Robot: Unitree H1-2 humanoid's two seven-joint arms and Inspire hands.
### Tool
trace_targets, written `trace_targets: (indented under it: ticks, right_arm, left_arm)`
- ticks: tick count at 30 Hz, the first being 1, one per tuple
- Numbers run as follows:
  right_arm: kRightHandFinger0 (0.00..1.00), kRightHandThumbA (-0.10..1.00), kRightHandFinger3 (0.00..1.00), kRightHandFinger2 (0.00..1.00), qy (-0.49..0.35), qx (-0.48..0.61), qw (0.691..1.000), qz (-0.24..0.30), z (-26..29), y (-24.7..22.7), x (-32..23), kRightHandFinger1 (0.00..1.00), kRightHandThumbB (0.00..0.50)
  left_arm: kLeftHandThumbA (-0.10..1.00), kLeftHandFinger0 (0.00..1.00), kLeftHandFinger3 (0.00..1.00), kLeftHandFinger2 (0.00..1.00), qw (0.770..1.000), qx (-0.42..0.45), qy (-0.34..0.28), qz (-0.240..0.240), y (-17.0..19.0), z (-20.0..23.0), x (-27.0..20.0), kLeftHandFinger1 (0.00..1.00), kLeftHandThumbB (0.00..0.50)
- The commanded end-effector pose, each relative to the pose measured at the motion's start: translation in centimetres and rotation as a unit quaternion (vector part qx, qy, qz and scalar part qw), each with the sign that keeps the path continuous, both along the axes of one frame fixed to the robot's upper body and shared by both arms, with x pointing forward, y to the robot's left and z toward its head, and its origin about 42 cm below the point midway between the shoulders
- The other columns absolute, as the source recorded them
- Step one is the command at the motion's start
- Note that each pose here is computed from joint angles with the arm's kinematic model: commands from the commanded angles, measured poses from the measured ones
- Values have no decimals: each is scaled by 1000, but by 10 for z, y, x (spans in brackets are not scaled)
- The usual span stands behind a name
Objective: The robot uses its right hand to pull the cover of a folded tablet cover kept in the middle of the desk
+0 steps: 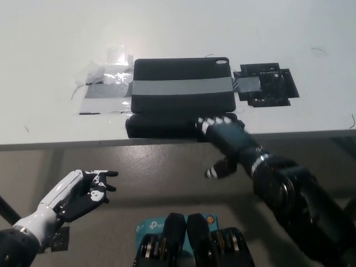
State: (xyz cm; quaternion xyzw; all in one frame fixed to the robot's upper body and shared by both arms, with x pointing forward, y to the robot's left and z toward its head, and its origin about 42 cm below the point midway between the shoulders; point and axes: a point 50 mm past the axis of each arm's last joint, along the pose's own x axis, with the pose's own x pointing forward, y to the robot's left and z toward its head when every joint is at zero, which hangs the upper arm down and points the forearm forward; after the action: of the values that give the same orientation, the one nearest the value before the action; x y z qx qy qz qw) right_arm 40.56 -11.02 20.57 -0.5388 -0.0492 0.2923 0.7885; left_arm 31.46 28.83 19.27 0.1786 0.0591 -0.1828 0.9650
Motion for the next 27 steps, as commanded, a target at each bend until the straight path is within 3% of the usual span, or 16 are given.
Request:
trace_targets:
  ticks: [1, 6, 7, 9, 11, 14, 15, 17, 18, 20, 21, 22, 23, 24, 25, 27]
  right_arm:
    - [1000, 1000, 1000, 1000, 83, 0, 997, -2, -15, -9, -14, 1000, 463]
    - [959, 1000, 948, 937, 98, 39, 994, -15, -18, -15, -18, 1000, 471]
    - [877, 1000, 924, 915, 106, 46, 993, -18, -19, -16, -22, 1000, 476]
    - [1000, 1000, 925, 943, 121, 57, 991, -21, -19, -16, -30, 1000, 483]
    - [1000, 1000, 939, 934, 124, 58, 991, -15, -21, -18, -35, 1000, 483]
    - [1000, 1000, 905, 803, 146, 93, 985, -20, -36, -27, -46, 992, 467]
    - [831, 1000, 896, 693, 159, 114, 980, -28, -40, -31, -49, 796, 437]
    - [678, 1000, 891, 665, 167, 131, 977, -30, -40, -34, -53, 754, 414]
    - [702, 1000, 889, 709, 168, 133, 976, -30, -40, -35, -53, 833, 410]
    - [633, 1000, 874, 887, 170, 152, 973, -29, -39, -38, -55, 924, 385]
    - [685, 1000, 871, 1000, 174, 177, 968, -33, -31, -44, -62, 977, 352]
    - [661, 1000, 899, 1000, 170, 189, 967, -29, -28, -47, -65, 960, 341]
    - [883, 1000, 952, 1000, 162, 195, 967, -24, -24, -51, -68, 1000, 322]
    - [998, 1000, 957, 1000, 158, 198, 967, -23, -20, -53, -70, 1000, 318]
    - [1000, 1000, 1000, 1000, 147, 222, 963, -25, -10, -61, -77, 1000, 341]
    - [1000, 1000, 995, 989, 147, 255, 955, -33, -3, -67, -81, 1000, 318]
  left_arm:
    - [1000, 587, 939, 815, 1000, 13, -9, -2, 7, 12, 5, 682, 172]
    - [1000, 578, 920, 815, 1000, 14, -14, -5, 7, 15, 6, 679, 185]
    - [1000, 561, 914, 804, 1000, 16, -16, -5, 6, 16, 6, 668, 190]
    - [1000, 558, 919, 803, 1000, 18, -17, -7, 6, 16, 5, 669, 170]
    - [1000, 567, 929, 810, 1000, 15, -17, -6, 6, 16, 4, 677, 162]
    - [1000, 586, 950, 829, 1000, 19, -17, -7, 5, 16, 3, 690, 151]
    - [1000, 587, 952, 832, 1000, 19, -16, -7, 5, 16, 4, 690, 151]
    - [1000, 591, 956, 836, 1000, 21, -16, -7, 6, 15, 4, 693, 158]
    - [1000, 593, 958, 837, 1000, 21, -16, -7, 6, 15, 4, 694, 158]
    - [1000, 593, 961, 838, 1000, 20, -15, -6, 6, 15, 4, 693, 163]
    - [1000, 594, 965, 842, 1000, 21, -13, -8, 5, 14, 3, 693, 162]
    - [1000, 595, 965, 843, 1000, 21, -13, -8, 5, 13, 3, 693, 165]
    - [1000, 598, 966, 845, 1000, 19, -12, -7, 5, 13, 3, 696, 159]
    - [1000, 601, 967, 847, 1000, 18, -12, -8, 5, 13, 3, 699, 158]
    - [1000, 612, 971, 854, 1000, 22, -13, -7, 5, 13, 2, 708, 146]
    - [1000, 613, 973, 857, 1000, 21, -14, -8, 5, 13, 2, 711, 140]
